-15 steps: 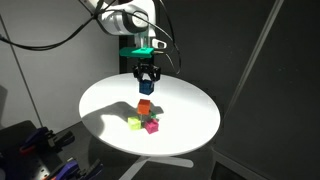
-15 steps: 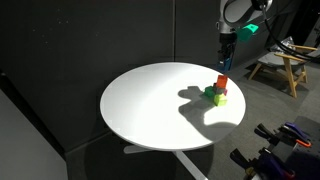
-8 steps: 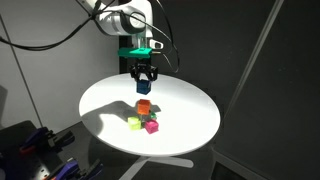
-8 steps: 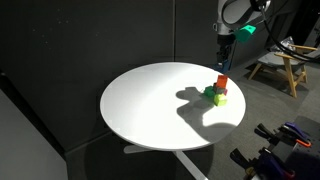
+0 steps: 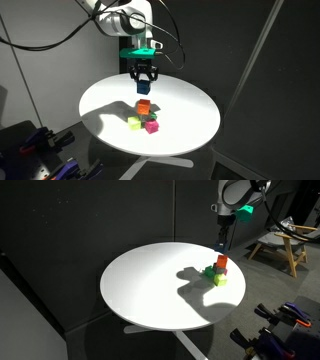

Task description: Put the blue block on the orange block

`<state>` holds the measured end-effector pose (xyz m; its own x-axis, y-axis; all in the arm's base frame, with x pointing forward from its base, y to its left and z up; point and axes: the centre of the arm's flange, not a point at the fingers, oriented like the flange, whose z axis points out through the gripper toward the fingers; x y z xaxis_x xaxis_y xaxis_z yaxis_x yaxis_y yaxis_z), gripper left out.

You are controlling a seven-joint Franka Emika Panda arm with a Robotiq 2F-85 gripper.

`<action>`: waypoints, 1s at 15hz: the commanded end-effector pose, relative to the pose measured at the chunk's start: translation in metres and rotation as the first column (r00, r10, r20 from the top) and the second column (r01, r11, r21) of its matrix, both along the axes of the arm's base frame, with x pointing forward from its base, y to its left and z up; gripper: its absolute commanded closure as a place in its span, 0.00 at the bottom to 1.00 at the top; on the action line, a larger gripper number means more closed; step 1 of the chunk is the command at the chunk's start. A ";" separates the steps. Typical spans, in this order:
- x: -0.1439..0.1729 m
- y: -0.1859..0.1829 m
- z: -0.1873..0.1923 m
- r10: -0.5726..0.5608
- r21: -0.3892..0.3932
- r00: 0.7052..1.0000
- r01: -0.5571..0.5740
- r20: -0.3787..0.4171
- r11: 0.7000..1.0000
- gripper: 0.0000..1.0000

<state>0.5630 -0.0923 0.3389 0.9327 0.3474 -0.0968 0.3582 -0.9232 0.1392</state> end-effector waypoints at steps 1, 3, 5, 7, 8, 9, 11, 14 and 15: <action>-0.001 -0.006 0.004 0.080 0.003 0.997 -0.080 0.011 0.997 0.70; 0.000 -0.007 0.005 0.113 0.004 0.994 -0.113 0.009 0.994 0.70; 0.000 -0.008 0.005 0.150 0.000 0.989 -0.150 0.009 0.989 0.70; 0.000 -0.008 0.004 0.179 -0.001 0.984 -0.179 0.009 0.984 0.70; 0.000 -0.008 0.003 0.189 -0.001 0.982 -0.189 0.010 0.982 0.70; 0.000 -0.008 0.002 0.199 -0.001 0.980 -0.199 0.009 0.980 0.70; -0.001 -0.008 -0.001 0.213 0.000 0.977 -0.213 0.006 0.977 0.70; -0.002 -0.010 -0.008 0.223 -0.004 0.975 -0.223 0.002 0.975 0.70; -0.002 -0.010 -0.010 0.225 -0.003 0.974 -0.225 0.001 0.974 0.70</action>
